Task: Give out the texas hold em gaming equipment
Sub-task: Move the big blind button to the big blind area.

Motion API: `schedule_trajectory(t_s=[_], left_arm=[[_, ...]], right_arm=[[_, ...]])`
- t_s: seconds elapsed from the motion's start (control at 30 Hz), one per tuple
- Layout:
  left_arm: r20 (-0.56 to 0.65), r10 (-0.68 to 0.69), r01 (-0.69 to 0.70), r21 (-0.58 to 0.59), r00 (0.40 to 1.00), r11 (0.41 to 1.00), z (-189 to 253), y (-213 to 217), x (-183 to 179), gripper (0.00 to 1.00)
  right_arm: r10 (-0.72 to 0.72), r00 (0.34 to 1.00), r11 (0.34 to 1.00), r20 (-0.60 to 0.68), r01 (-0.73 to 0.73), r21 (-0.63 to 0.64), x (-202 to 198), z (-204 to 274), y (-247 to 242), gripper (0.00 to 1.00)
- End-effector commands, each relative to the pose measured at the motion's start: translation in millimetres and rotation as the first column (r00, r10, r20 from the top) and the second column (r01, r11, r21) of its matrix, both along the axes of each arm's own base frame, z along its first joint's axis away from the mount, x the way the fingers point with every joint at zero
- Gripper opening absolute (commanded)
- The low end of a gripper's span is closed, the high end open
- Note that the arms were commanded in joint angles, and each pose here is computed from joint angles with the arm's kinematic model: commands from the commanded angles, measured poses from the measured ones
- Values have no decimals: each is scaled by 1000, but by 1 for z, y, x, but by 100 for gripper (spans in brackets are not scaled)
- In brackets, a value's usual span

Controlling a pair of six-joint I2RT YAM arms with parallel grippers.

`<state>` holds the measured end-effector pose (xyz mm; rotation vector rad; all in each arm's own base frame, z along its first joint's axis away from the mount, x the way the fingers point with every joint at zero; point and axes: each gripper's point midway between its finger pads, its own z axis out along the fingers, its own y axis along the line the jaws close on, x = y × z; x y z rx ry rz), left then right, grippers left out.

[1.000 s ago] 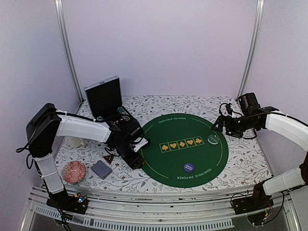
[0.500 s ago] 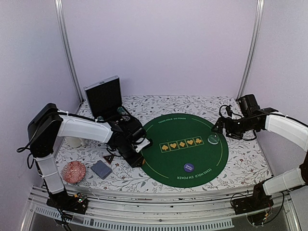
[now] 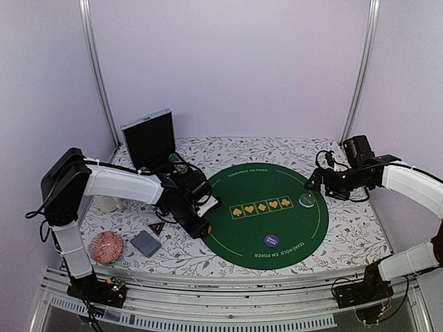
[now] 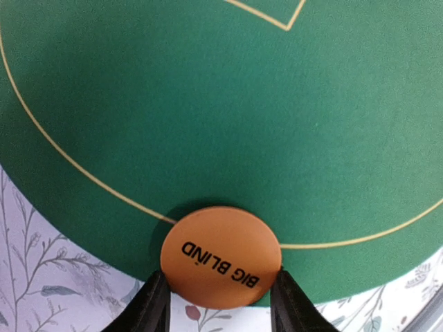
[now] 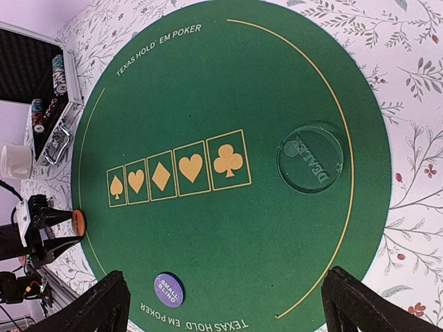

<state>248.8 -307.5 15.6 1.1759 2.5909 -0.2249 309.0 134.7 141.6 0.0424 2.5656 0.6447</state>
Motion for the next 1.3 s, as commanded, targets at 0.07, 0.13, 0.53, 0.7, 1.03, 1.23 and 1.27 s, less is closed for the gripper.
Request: schedule_trajectory(t_s=[0.07, 0.13, 0.53, 0.7, 1.03, 1.23, 1.27], left_arm=[[52, -10, 12, -39, 999, 999, 5, -23, 17, 37], [60, -10, 12, -35, 998, 999, 5, -24, 22, 37], [61, 32, -33, 17, 998, 999, -9, -19, 59, 37], [68, 39, -42, 43, 997, 998, -14, -16, 65, 39], [114, 43, -42, -18, 993, 999, 18, -23, 71, 75], [154, 59, -44, -100, 986, 994, 60, -23, 67, 83], [153, 64, -49, -103, 986, 994, 62, -19, 63, 84]], right_arm=[[-1, 1000, 1000, 20, 1, -2, -3, 4, 0, 99], [-3, 1000, 1000, 20, 3, 0, -2, 4, 0, 99], [-3, 1000, 1000, 21, 3, -2, -3, 5, 0, 99], [-5, 1000, 1000, 20, 5, 0, -4, 4, -1, 99], [-9, 1000, 1000, 28, 9, -2, -4, 8, -1, 99], [-12, 999, 1000, 34, 11, 4, -5, 9, -1, 99], [-12, 999, 1000, 35, 12, 4, -6, 9, -2, 99]])
